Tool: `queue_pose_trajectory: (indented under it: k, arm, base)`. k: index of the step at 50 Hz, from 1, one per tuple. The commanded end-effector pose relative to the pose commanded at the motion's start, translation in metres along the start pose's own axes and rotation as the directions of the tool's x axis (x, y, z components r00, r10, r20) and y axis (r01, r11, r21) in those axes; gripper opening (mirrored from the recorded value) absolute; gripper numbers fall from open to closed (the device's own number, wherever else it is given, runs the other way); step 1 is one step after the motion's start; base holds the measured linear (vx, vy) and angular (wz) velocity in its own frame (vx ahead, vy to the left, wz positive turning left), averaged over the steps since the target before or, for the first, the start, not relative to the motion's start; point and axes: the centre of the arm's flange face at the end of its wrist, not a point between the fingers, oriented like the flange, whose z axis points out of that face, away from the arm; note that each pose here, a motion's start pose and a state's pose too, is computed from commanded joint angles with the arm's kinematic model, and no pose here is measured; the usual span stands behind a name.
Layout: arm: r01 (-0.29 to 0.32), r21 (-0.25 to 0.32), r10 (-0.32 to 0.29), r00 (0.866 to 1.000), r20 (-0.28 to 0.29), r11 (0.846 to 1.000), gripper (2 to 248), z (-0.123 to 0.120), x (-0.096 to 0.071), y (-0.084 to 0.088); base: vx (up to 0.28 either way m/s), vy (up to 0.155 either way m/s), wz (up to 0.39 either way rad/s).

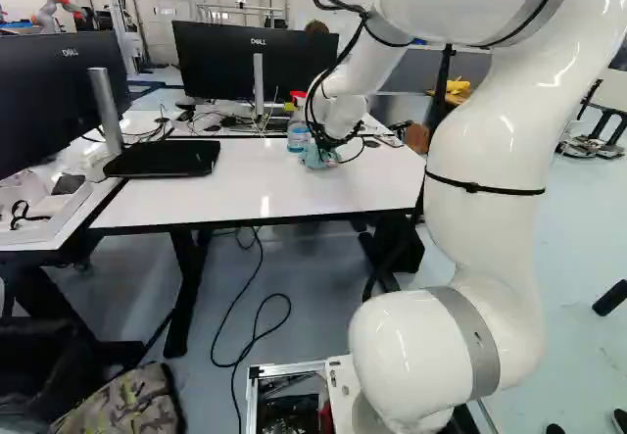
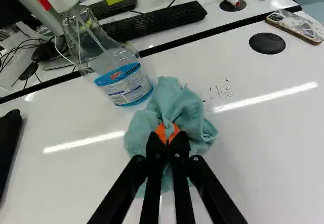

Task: Clean the table with the green towel

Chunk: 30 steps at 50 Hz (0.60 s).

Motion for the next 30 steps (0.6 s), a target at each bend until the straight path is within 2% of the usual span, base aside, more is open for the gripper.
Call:
queue_pose_trajectory:
  k: [20, 30]
  arm:
    - [0.0, 0.001, 0.0, 1.0, -0.003, 1.0, 26, -0.002, 0.001, 0.0]
    - [-0.011, -0.004, 0.011, 1.0, -0.027, 1.0, 26, -0.004, 0.014, 0.005]
  base:
    - [0.0, 0.0, 0.0]
    - [0.0, 0.0, 0.0]
